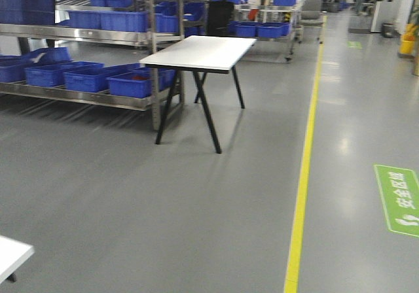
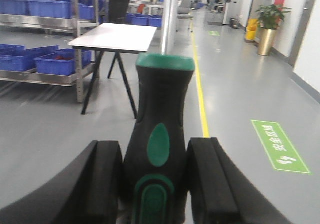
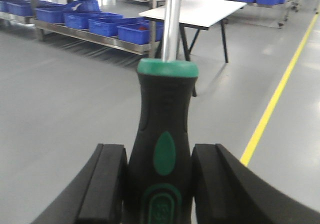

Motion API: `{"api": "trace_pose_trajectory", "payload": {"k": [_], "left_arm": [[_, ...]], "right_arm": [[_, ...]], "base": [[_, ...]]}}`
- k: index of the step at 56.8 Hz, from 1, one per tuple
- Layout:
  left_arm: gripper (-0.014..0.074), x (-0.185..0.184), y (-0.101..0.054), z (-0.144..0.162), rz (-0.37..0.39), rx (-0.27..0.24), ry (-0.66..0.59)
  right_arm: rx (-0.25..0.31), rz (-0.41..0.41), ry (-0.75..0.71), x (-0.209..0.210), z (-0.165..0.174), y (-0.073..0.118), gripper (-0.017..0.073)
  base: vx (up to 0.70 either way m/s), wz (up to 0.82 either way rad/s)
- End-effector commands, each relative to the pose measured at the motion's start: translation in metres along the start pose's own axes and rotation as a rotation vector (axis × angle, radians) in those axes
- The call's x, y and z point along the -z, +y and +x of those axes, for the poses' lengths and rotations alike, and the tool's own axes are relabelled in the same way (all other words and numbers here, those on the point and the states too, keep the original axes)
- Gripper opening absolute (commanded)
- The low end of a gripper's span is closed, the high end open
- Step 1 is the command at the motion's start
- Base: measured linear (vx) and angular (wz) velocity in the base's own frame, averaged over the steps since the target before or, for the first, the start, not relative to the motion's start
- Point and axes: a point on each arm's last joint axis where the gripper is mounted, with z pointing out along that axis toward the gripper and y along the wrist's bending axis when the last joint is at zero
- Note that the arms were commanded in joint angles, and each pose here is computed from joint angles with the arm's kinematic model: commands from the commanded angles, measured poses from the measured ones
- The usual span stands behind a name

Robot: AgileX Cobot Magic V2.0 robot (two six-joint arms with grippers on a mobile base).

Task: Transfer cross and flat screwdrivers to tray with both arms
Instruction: 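Drive the base away from the table holding both screwdrivers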

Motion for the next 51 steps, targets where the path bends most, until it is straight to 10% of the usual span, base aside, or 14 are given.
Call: {"api": "trace_pose_trajectory", "payload": {"k": [1, 51], "left_arm": [[0.0003, 0.0044, -0.0018, -0.0163, 0.01, 0.012, -0.122], [0.0003, 0.0044, -0.0018, -0.0163, 0.01, 0.012, -0.122]], "right_arm": [[-0.004, 0.025, -0.115, 0.0041, -0.0166, -0.002, -0.0008], [-0.005, 0.025, -0.115, 0.0041, -0.0166, -0.002, -0.0008]], "base": [[0.15, -0.37], [0.25, -0.31]]}}
